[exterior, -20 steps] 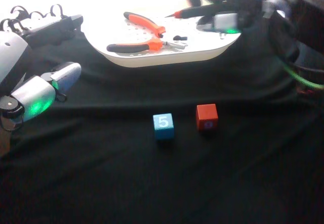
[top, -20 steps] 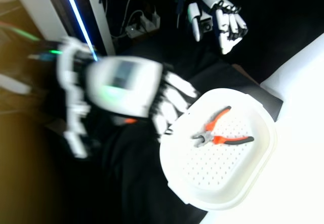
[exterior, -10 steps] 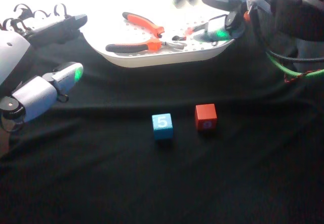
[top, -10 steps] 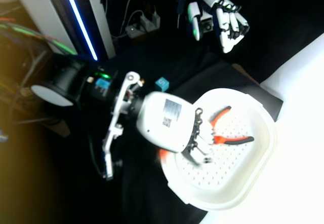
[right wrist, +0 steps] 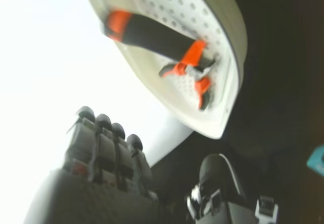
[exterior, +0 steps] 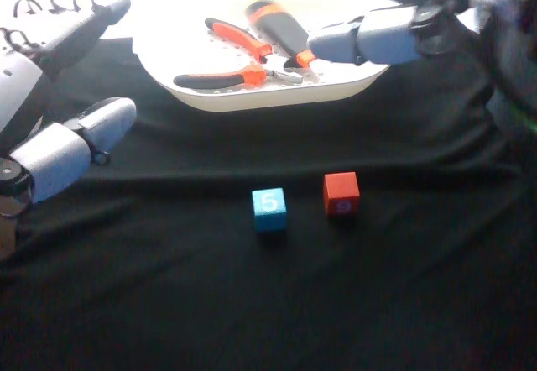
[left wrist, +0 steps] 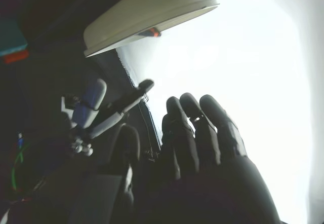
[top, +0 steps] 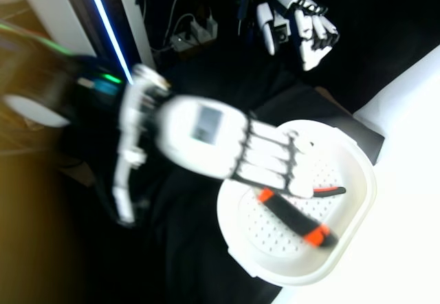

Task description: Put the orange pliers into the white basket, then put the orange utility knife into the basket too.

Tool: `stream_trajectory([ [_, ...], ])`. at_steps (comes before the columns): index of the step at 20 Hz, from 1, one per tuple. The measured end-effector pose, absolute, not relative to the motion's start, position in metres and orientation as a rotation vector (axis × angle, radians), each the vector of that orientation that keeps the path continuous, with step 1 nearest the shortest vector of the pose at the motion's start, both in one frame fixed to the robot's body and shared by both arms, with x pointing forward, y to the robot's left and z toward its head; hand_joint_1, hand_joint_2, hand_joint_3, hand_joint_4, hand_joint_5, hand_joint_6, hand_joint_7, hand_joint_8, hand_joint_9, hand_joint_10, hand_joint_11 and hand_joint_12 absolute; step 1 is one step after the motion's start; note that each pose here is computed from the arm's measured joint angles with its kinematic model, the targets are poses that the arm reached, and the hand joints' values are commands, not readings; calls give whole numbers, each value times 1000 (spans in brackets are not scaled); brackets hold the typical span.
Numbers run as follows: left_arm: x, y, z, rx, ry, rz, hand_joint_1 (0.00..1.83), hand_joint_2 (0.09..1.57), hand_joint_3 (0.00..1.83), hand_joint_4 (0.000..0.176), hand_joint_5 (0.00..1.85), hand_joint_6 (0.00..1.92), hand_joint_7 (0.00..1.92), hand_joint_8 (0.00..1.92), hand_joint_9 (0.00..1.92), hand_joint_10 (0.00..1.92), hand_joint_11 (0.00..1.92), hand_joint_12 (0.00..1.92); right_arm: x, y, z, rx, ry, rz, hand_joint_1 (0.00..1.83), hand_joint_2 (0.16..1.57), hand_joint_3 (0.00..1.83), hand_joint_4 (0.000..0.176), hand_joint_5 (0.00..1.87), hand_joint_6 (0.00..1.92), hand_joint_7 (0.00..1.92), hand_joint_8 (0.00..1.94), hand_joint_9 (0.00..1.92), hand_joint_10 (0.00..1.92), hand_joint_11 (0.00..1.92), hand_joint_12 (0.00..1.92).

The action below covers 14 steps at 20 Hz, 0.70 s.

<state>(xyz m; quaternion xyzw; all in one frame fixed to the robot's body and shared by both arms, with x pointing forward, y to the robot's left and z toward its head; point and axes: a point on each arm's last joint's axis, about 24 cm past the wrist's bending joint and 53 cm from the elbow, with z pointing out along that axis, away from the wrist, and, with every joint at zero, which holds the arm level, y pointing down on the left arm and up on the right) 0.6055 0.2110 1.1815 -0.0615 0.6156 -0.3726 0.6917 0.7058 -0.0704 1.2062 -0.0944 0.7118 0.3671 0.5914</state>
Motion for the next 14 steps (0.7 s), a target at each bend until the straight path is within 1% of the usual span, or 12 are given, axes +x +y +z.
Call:
stream_trajectory([
  [1, 604, 213, 1183, -132, 1374, -825, 69, 1327, 0, 135, 0, 0, 0, 0, 0, 0, 0, 0, 696, -74, 1215, -245, 1630, 853, 76, 1133, 0, 45, 0, 0, 0, 0, 0, 0, 0, 0],
  [2, 602, 216, 1183, -134, 1376, -813, 13, 1283, 0, 168, 0, 0, 0, 0, 0, 0, 0, 0, 687, -76, 1222, -257, 1611, 857, 44, 1112, 0, 68, 0, 0, 0, 0, 0, 0, 0, 0],
  [3, 600, 219, 1186, -133, 1370, -803, 13, 1283, 0, 168, 0, 0, 0, 0, 0, 0, 0, 0, 678, -78, 1225, -265, 1593, 865, 44, 1112, 0, 68, 0, 0, 0, 0, 0, 0, 0, 0],
  [4, 597, 222, 1189, -128, 1362, -794, 0, 1205, 0, 176, 0, 0, 0, 0, 0, 0, 0, 0, 664, -84, 1229, -271, 1567, 877, 1, 1090, 0, 92, 0, 0, 0, 0, 0, 0, 0, 0],
  [6, 593, 227, 1195, -117, 1345, -779, 0, 1165, 0, 176, 0, 0, 0, 0, 0, 0, 0, 0, 649, -92, 1225, -285, 1567, 871, 0, 1082, 0, 85, 0, 0, 0, 0, 0, 0, 0, 0],
  [7, 591, 230, 1200, -117, 1330, -769, 0, 1128, 0, 176, 0, 0, 0, 0, 0, 0, 0, 0, 642, -100, 1221, -282, 1571, 865, 0, 1025, 0, 80, 0, 0, 0, 0, 0, 0, 0, 0],
  [8, 586, 233, 1203, -115, 1316, -764, 0, 1147, 0, 176, 0, 0, 0, 0, 0, 0, 0, 0, 633, -109, 1220, -272, 1567, 863, 0, 1027, 0, 68, 0, 0, 0, 0, 0, 0, 0, 0],
  [9, 584, 235, 1205, -112, 1311, -758, 0, 1151, 0, 176, 0, 0, 0, 0, 0, 0, 0, 0, 626, -117, 1221, -264, 1559, 859, 0, 1053, 5, 40, 0, 0, 0, 0, 0, 0, 0, 0],
  [10, 582, 238, 1206, -117, 1303, -752, 0, 1151, 0, 176, 0, 0, 0, 0, 0, 0, 0, 0, 619, -125, 1222, -250, 1551, 857, 0, 1059, 7, 47, 0, 0, 0, 0, 0, 0, 0, 0],
  [11, 582, 240, 1208, -123, 1298, -747, 0, 1151, 0, 176, 0, 0, 0, 0, 0, 0, 0, 0, 615, -131, 1224, -237, 1540, 858, 0, 1059, 7, 47, 0, 0, 0, 0, 0, 0, 0, 0],
  [12, 581, 242, 1212, -120, 1284, -745, 0, 1128, 0, 176, 0, 0, 0, 0, 0, 0, 0, 0, 609, -141, 1229, -217, 1522, 854, 0, 1054, 3, 128, 0, 0, 0, 0, 0, 0, 0, 0],
  [14, 579, 245, 1218, -119, 1263, -742, 0, 1106, 0, 176, 0, 0, 0, 0, 0, 0, 0, 0, 602, -156, 1235, -174, 1494, 852, 0, 1050, 1, 130, 0, 0, 0, 0, 0, 0, 0, 0],
])
